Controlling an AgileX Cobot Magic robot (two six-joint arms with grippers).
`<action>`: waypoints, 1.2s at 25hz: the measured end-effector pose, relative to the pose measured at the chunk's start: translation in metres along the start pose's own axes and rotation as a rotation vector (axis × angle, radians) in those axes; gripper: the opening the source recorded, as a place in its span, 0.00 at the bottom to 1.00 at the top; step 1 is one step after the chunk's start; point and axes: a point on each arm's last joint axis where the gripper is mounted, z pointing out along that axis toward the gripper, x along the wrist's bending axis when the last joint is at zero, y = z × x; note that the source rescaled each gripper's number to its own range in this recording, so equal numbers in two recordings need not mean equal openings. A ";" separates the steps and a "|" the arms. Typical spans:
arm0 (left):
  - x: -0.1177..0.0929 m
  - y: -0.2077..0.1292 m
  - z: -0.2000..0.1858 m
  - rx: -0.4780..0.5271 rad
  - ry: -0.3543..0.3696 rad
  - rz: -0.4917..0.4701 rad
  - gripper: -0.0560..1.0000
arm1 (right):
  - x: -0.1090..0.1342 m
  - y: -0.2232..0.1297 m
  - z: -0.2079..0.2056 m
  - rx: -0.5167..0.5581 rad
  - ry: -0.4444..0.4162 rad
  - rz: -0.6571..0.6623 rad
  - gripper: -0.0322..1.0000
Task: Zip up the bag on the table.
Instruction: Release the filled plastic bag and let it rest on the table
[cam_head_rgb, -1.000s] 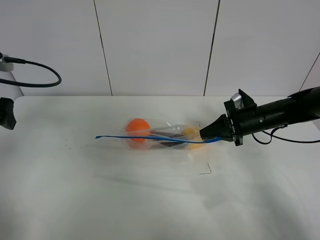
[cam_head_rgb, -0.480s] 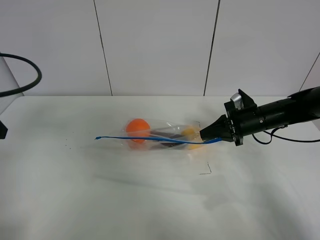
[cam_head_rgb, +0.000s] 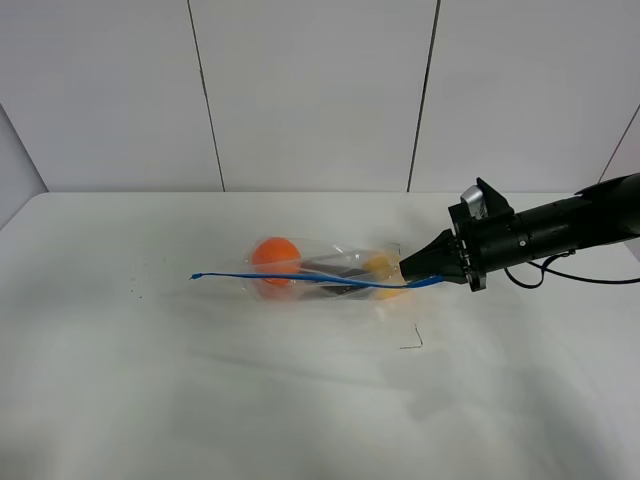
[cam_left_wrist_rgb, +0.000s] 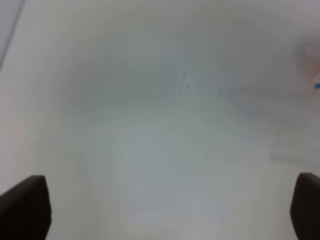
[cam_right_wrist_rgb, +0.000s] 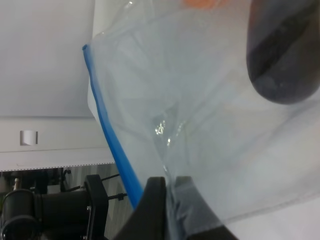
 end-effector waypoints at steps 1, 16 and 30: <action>0.000 -0.007 -0.002 -0.019 0.000 -0.001 1.00 | 0.000 0.000 0.000 0.000 0.000 0.000 0.03; -0.003 -0.059 -0.035 -0.185 -0.049 -0.035 1.00 | 0.000 0.000 0.000 0.000 0.000 -0.001 0.03; -0.005 -0.076 -0.013 -0.040 -0.054 -0.025 1.00 | 0.000 0.000 0.000 0.000 0.000 -0.001 0.03</action>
